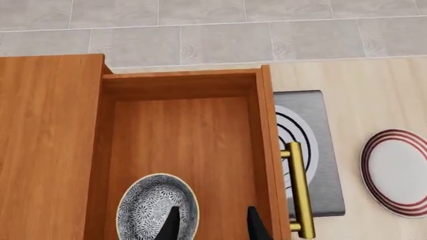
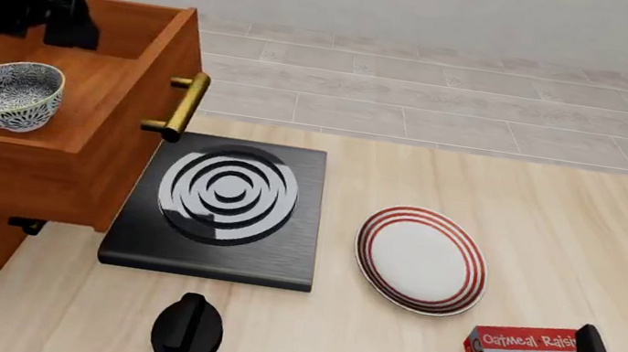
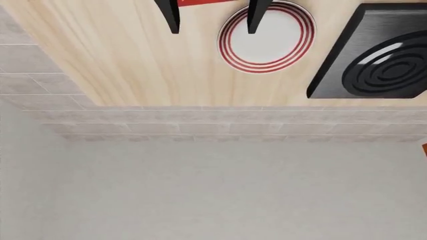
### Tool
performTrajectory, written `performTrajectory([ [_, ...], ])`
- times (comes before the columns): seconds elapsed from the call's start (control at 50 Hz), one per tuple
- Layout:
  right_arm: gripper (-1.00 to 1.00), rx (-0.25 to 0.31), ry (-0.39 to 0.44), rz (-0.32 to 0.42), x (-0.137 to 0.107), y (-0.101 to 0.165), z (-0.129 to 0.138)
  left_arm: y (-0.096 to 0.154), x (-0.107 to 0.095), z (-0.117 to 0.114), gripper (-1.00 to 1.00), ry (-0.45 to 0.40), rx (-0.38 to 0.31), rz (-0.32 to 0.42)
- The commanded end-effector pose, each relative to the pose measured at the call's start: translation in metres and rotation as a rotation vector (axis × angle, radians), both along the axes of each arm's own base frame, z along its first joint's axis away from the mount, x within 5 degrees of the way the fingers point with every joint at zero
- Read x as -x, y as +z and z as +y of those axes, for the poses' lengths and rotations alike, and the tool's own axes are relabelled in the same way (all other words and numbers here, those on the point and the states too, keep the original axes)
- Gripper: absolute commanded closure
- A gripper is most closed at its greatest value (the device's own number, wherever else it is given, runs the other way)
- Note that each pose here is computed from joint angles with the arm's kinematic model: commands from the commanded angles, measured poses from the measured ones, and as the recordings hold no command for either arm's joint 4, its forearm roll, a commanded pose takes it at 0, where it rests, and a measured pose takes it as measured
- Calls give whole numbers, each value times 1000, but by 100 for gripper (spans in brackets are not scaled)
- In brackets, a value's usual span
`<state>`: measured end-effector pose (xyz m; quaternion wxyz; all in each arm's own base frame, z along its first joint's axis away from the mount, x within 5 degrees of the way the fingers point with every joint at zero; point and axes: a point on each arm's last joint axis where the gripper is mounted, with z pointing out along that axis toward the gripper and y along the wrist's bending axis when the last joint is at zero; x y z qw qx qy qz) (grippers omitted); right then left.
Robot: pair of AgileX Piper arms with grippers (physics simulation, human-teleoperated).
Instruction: Pick the akita bowl in the top layer of the wooden cabinet and place it on the plate.
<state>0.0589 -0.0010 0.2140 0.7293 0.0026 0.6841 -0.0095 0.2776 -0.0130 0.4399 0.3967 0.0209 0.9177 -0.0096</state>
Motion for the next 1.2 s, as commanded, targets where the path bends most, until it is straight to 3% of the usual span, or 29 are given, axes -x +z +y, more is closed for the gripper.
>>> performTrajectory([
  [0.02, -100, -2, 1, 0, 0, 0, 0, -11, -1, 7, -100, 18, -10, 34],
  [0.4, -100, 3, 2, 1, 1, 0, 0, -33, -6, 18, -100, 57, -8, 84],
  [1.2, -100, 6, 2, 4, -2, 0, 0, -72, -13, 12, -100, 51, 2, 150],
])
